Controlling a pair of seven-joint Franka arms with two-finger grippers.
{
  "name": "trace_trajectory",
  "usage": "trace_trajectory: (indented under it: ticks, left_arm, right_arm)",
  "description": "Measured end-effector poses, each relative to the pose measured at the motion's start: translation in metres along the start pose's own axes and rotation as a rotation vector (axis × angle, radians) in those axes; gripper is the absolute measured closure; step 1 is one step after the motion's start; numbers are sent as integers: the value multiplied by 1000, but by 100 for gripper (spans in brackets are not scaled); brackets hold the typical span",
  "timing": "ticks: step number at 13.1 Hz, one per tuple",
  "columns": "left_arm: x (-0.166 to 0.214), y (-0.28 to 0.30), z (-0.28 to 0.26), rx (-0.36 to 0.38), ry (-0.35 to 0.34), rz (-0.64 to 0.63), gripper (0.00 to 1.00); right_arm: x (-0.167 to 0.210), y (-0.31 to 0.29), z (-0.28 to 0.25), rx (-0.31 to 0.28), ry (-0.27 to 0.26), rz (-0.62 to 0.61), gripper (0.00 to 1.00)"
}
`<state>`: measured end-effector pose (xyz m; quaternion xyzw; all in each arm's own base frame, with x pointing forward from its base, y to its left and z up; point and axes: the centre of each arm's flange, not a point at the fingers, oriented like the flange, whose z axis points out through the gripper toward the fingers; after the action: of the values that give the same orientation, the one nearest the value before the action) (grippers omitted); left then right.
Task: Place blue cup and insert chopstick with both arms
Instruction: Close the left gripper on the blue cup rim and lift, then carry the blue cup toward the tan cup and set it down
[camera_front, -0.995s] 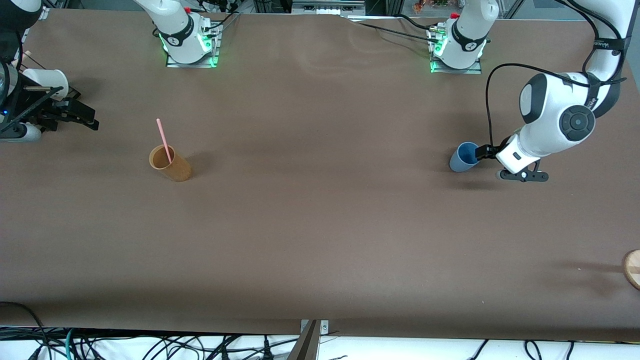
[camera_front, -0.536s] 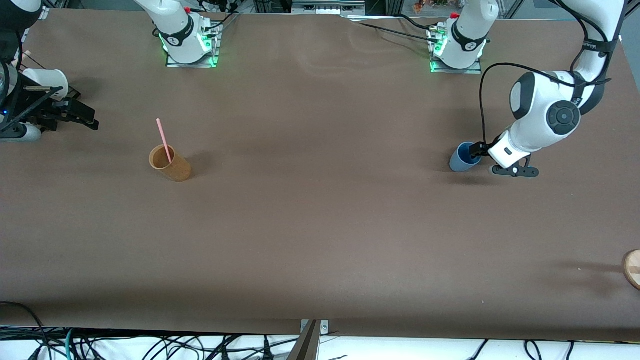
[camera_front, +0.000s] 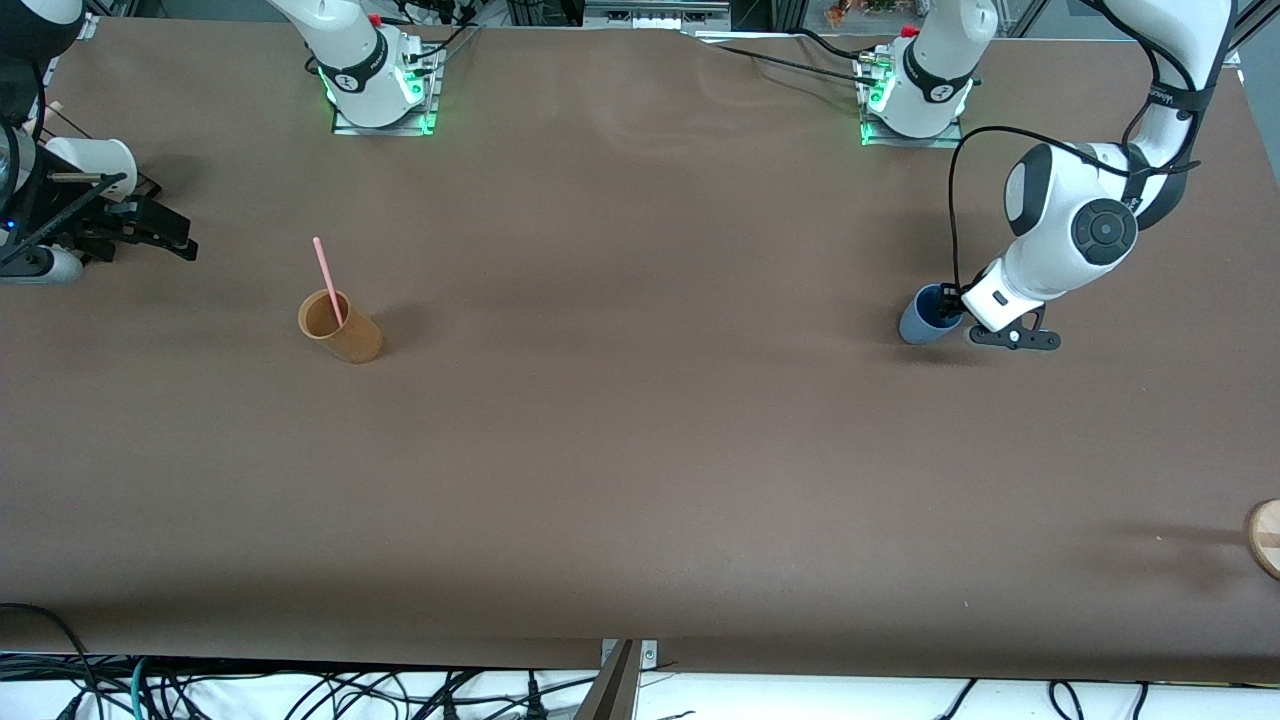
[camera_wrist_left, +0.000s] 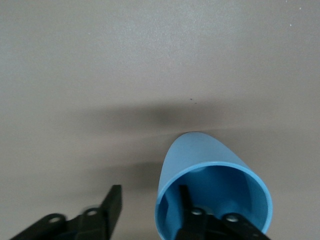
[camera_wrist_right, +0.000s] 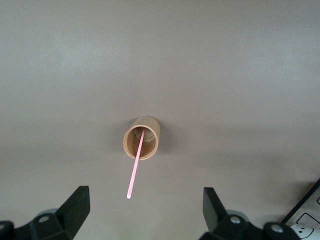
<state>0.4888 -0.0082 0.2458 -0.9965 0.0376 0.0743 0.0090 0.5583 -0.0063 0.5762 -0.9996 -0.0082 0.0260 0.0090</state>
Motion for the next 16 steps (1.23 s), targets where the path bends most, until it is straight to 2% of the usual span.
trace_trajectory:
  ticks: [4,8,11,14,16]
  left_arm:
    - [0,8,-1,1,-6,-17,95]
    - [4,9,-9,2,4,-19,94]
    - [31,23,-58,-22,10,-19,94]
    - [56,76,-120,-44,40,-26,94]
    - [63,142,-142,-43,69,-59,94]
  right_arm:
    - [0,0,0,0,0,0,0]
    - [0,0,0,0,0,0,0]
    - [0,0,0,0,0,0,0]
    - [0,0,0,0,0,0,0]
    - [0,0,0,0,0,0,0]
